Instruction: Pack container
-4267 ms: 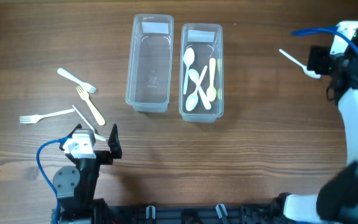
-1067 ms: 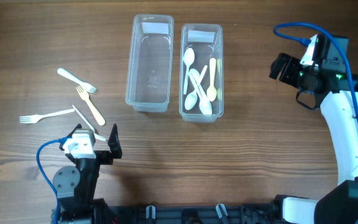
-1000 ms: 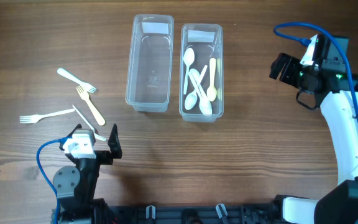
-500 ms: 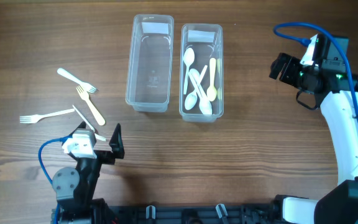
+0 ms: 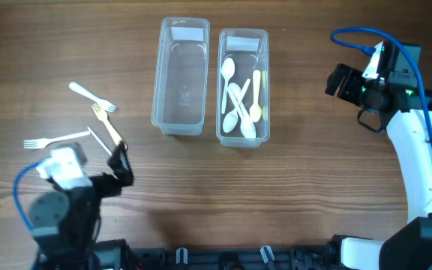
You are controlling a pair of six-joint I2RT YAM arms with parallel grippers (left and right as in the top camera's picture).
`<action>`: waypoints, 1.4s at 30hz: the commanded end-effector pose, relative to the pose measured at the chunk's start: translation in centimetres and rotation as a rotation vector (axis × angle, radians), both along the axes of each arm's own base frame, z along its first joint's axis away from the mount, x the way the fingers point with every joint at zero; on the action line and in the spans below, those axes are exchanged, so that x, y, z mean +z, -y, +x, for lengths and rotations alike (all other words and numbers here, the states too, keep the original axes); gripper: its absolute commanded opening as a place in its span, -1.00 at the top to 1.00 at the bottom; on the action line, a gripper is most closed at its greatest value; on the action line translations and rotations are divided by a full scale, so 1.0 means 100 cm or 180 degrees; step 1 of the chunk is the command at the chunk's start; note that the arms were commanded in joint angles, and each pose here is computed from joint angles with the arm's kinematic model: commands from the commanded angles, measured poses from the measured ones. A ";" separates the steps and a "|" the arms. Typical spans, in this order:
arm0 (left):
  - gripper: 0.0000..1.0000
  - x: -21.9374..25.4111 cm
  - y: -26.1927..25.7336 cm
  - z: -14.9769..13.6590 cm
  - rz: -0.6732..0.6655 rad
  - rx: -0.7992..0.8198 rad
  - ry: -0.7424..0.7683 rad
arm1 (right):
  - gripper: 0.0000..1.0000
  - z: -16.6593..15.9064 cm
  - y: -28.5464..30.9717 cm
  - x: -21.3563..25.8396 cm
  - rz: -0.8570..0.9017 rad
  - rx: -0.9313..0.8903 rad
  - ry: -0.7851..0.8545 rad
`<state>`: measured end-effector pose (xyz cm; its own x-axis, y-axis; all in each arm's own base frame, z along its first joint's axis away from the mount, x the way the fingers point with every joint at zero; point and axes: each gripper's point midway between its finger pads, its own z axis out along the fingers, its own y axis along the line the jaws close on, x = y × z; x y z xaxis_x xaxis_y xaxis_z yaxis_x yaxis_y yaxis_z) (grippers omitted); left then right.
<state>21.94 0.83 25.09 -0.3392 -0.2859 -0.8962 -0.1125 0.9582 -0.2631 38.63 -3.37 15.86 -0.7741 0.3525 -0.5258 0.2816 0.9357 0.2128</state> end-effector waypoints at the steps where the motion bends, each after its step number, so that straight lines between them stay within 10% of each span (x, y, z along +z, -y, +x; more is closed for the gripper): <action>1: -1.00 0.032 -0.014 0.014 0.0014 0.0239 -0.0308 | -1.00 0.002 0.003 0.008 -0.0076 0.0018 0.0065; 10: -1.00 -0.015 0.019 0.042 -0.0594 -0.0209 -0.1218 | -0.99 0.002 0.003 0.008 -0.0076 0.0018 0.0065; 17: -1.00 -0.103 -0.029 0.049 -0.0791 0.1120 -0.2336 | -0.99 0.002 0.003 0.008 -0.0075 0.0017 0.0065; 26: -0.89 -0.191 -0.033 0.083 -0.0955 0.1442 -0.2981 | -0.99 0.002 0.003 0.008 -0.0076 0.0018 0.0064; 29: -0.63 -0.202 -0.032 0.086 -0.0967 0.1434 -0.3038 | -0.99 0.002 0.003 0.008 -0.0076 0.0018 0.0064; 34: 0.36 -0.202 -0.034 0.090 -0.0982 0.1446 -0.2987 | -1.00 0.002 0.003 0.008 -0.0077 0.0019 0.0064; 42: 0.18 -0.200 -0.073 0.089 -0.1235 0.1853 -0.2845 | -1.00 0.002 0.003 0.008 -0.0076 0.0018 0.0065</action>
<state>30.72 6.17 4.77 -0.6122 -0.7631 -0.2071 -0.7604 0.6400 -0.1104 38.62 -3.37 15.85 -0.7743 0.3526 -0.5255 0.2817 0.9356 0.2127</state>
